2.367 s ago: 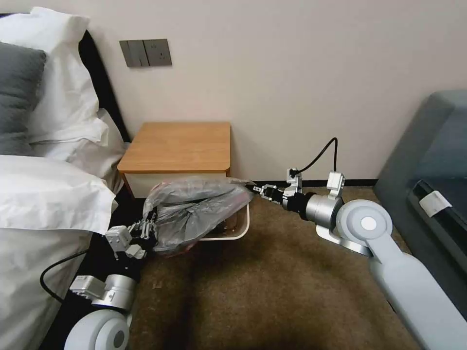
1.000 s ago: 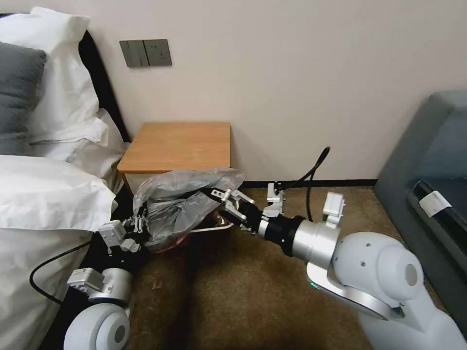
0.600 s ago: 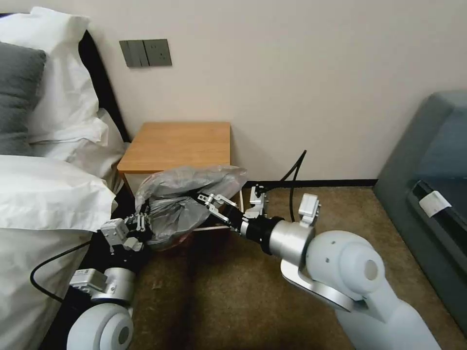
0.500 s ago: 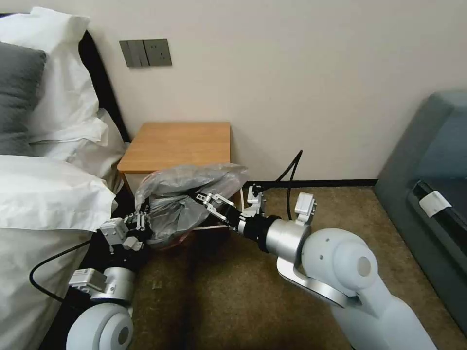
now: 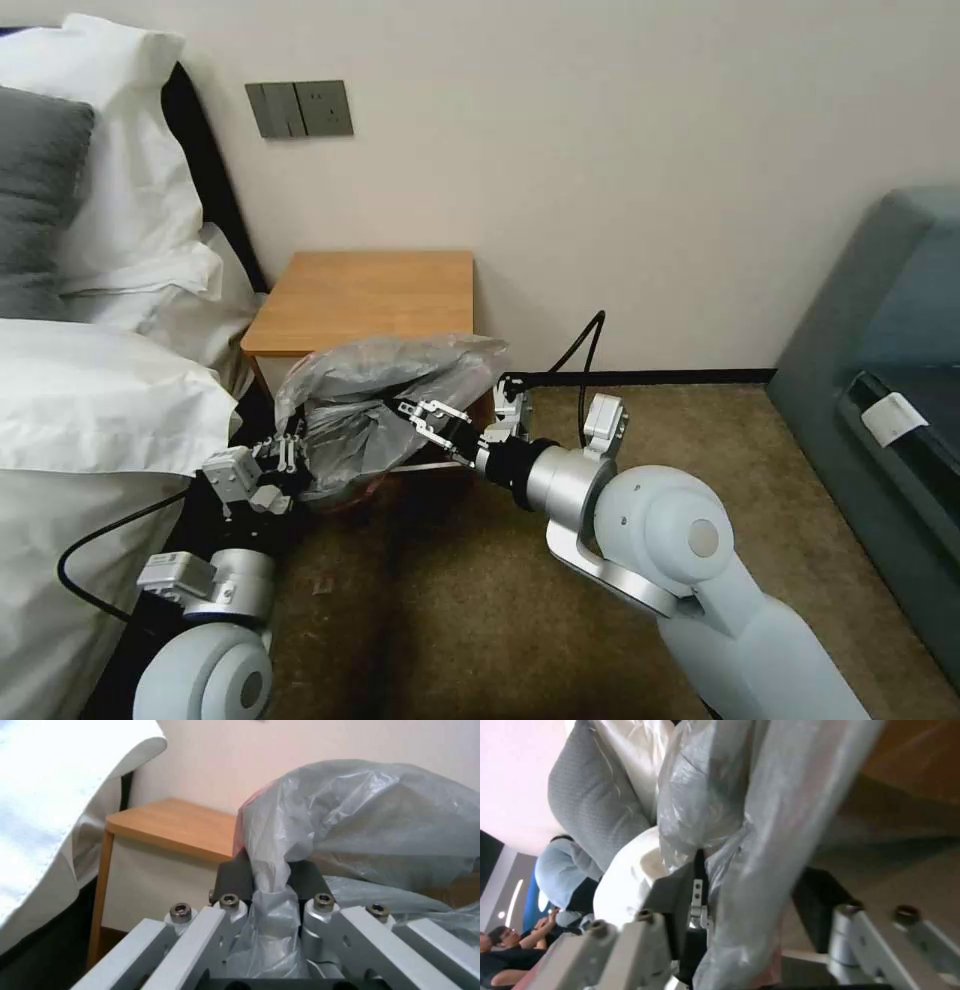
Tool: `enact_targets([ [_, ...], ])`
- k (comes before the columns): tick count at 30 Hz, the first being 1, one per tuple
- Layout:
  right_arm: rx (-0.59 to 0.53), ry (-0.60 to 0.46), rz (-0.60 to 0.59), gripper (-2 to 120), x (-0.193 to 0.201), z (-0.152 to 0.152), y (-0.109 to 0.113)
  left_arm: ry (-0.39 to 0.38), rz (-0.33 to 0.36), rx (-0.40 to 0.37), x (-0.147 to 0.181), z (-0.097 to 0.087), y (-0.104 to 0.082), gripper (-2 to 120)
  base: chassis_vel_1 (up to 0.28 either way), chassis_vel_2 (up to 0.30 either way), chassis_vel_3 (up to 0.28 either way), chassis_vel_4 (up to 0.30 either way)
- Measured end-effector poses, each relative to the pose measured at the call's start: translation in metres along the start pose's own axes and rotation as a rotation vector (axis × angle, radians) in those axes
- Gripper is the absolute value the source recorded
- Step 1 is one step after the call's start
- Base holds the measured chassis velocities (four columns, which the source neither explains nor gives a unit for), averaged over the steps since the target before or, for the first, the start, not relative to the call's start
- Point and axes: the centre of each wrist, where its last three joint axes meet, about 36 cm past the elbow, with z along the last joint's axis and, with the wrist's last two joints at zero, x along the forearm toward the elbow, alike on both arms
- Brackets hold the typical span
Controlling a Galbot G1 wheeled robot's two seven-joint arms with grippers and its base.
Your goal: Pick up the garbage bag from the table and place it over the trash can.
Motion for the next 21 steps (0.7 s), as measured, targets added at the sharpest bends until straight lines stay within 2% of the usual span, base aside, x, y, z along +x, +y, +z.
enact_targets([
  [3,0.012,0.005,-0.006,33,0.003,0.001,0.000,0.002,-0.005,0.003,-0.001,0.000,0.001,9,0.000,0.000,0.000,0.000],
  [4,0.012,0.005,-0.006,33,0.003,0.001,0.000,0.002,-0.005,0.003,-0.001,0.000,0.001,9,0.000,0.000,0.000,0.000],
  [6,0.021,0.006,-0.011,23,0.006,0.002,0.001,0.005,-0.010,0.007,-0.001,0.001,0.002,9,0.000,0.000,0.000,0.000],
  [7,0.021,0.006,-0.011,23,0.006,0.002,0.001,0.005,-0.010,0.007,-0.001,0.001,0.002,9,0.000,0.000,0.000,0.000],
  [10,0.037,-0.002,-0.013,8,0.008,0.005,0.000,0.007,-0.012,0.010,-0.001,0.002,0.001,9,0.000,0.000,0.000,0.000],
  [13,0.043,-0.005,-0.010,0,0.009,0.005,0.000,0.006,-0.012,0.011,-0.001,0.002,0.001,9,0.000,0.000,0.000,0.000],
  [21,0.072,-0.018,0.001,0,0.033,0.009,0.006,-0.005,-0.031,0.001,-0.002,0.000,0.006,9,0.000,0.000,0.000,0.000],
])
